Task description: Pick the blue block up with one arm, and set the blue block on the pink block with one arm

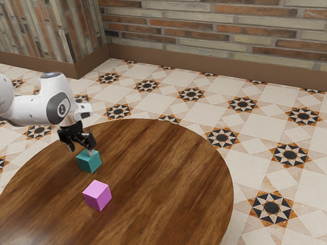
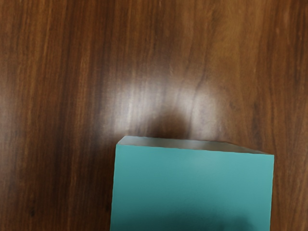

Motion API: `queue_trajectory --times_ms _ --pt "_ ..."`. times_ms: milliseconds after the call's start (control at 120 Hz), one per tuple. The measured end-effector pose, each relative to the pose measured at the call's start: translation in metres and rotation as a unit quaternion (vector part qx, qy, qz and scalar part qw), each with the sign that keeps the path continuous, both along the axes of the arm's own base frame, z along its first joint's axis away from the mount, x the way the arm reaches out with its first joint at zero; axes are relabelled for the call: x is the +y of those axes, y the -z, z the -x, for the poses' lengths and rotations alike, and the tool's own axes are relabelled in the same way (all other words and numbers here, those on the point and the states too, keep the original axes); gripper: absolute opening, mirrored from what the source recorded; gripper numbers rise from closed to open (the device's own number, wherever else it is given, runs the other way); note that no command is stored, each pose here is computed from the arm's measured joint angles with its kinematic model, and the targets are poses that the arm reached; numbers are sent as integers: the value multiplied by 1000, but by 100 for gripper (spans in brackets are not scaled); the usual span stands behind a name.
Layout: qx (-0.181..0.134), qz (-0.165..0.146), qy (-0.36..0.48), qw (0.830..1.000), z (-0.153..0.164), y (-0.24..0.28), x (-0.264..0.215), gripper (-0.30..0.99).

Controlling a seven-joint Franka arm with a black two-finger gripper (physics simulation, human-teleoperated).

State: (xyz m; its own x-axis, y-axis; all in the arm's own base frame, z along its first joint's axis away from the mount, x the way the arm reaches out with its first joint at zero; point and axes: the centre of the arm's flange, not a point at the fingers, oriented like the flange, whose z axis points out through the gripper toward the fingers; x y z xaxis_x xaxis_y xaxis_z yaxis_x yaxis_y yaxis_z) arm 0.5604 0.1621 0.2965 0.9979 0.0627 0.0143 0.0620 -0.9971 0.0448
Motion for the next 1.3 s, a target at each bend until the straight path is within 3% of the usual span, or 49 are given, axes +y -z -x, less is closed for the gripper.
queue_trajectory --times_ms 483,975,1108,1300 --pt "14 5 14 1000 -5 35 -6 66" --pt "7 2 26 1000 -9 32 -11 38" --pt "-18 -6 27 999 -4 -5 -13 36" --pt "-41 -8 25 999 51 -73 -36 36"
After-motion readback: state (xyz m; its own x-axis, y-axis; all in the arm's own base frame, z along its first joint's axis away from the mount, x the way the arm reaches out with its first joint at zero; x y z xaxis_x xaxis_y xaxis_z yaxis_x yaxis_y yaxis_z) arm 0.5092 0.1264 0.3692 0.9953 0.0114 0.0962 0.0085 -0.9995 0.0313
